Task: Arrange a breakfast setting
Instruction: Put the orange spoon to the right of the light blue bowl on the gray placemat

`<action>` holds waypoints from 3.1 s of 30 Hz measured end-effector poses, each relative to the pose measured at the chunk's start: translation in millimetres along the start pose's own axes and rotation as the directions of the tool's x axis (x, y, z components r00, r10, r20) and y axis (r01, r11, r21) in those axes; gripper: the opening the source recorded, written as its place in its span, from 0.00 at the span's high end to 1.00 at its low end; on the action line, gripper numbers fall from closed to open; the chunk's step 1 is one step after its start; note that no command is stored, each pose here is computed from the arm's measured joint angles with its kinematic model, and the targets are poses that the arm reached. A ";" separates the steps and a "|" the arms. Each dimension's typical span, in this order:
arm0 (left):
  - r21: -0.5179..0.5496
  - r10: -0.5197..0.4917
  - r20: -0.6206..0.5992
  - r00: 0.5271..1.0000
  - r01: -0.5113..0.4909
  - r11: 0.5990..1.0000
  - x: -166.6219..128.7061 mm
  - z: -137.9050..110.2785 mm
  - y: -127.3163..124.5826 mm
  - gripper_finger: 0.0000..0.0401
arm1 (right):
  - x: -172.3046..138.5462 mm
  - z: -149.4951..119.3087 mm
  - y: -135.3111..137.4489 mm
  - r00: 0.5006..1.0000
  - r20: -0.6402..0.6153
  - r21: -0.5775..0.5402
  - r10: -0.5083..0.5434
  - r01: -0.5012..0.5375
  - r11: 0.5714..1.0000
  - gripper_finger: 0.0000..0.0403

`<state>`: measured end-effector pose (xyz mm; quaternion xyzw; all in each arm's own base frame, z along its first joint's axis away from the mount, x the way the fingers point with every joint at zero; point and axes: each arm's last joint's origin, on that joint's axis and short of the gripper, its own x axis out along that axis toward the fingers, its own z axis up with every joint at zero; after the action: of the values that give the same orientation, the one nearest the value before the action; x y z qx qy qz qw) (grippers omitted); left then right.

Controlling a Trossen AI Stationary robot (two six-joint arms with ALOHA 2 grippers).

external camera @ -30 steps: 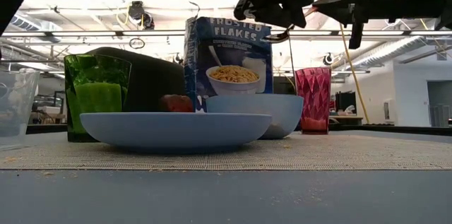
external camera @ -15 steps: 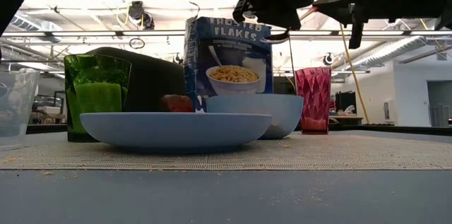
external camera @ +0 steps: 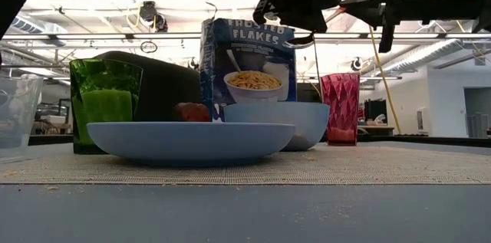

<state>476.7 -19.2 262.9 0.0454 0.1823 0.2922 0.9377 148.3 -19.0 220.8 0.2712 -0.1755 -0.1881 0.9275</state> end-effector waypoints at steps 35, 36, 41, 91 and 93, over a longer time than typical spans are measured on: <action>0.047 -0.173 0.001 0.985 0.173 0.984 -17.5 -1.0 -24.4 0.96 | -25.3 29.0 11.1 0.963 0.052 -0.123 0.263 -0.255 0.959 0.40; 0.050 -0.195 0.000 0.981 0.194 0.980 -18.9 -1.2 -26.4 0.96 | -26.4 30.1 11.2 0.962 0.058 -0.122 0.266 -0.258 0.959 0.40; 0.068 -0.326 -0.008 0.945 0.326 0.943 -23.6 -1.8 -34.3 0.96 | -30.3 34.4 11.7 0.957 0.084 -0.116 0.277 -0.267 0.957 0.40; 0.748 -0.651 -0.175 0.739 0.529 0.400 17.9 33.7 49.2 0.96 | -29.2 27.7 -0.6 0.945 -0.092 0.189 0.313 -0.292 0.938 0.40; 0.758 -0.645 -0.232 0.728 0.551 0.349 16.7 28.0 49.1 0.96 | -29.3 24.4 -1.6 0.936 -0.138 0.223 0.323 -0.288 0.931 0.40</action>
<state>473.6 31.4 293.1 0.3976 0.2437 -0.1853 0.8650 112.1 -18.0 232.7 0.3472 -0.1527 0.0016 0.9253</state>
